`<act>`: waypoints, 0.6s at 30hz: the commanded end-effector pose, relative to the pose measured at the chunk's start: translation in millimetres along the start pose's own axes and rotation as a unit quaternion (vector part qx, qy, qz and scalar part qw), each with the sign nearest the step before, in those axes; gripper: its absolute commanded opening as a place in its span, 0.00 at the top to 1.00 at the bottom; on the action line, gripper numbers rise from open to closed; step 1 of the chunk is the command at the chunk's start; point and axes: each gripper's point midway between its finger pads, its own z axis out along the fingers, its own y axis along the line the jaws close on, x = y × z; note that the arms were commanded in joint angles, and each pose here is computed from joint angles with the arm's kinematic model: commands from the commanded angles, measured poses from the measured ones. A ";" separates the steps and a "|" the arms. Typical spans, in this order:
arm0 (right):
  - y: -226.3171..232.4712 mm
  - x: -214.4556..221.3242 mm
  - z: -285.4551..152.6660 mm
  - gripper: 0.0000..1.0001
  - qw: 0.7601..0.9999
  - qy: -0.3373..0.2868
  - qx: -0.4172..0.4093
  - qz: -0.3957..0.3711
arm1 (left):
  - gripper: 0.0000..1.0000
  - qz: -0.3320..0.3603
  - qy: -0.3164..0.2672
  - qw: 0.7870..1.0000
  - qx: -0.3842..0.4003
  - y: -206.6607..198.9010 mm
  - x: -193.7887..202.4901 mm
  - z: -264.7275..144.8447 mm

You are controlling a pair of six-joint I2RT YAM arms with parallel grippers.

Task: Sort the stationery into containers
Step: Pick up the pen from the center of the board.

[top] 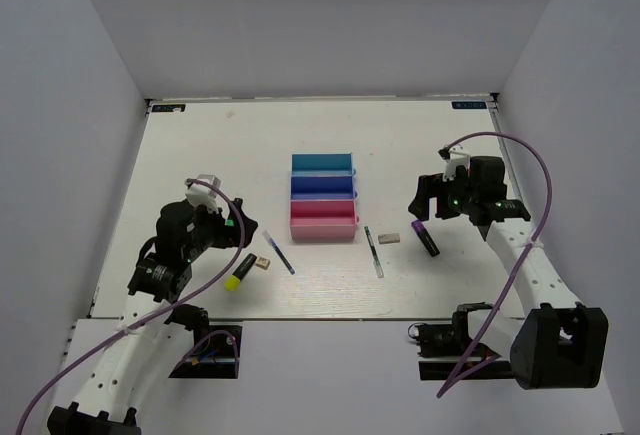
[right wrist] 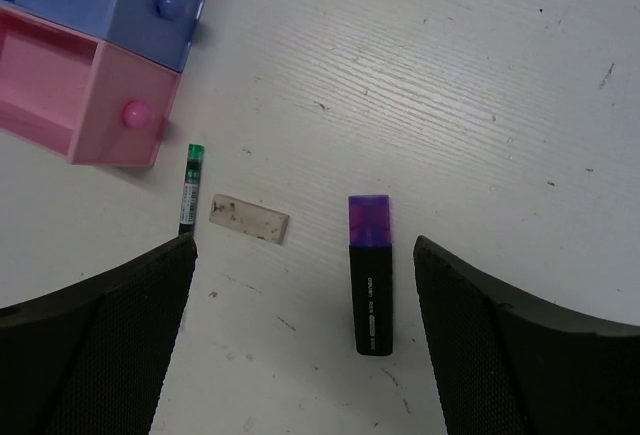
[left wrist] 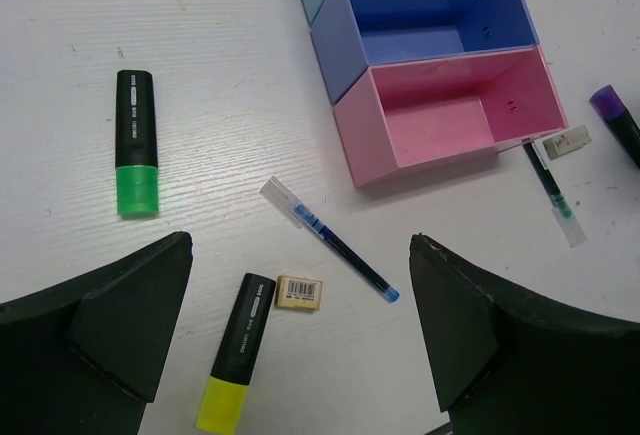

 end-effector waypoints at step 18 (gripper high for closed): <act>30.2 14.1 -9.4 1.00 0.988 0.032 -0.111 -0.105 | 1.00 -0.022 0.049 0.994 -0.095 31.7 8.5 10.9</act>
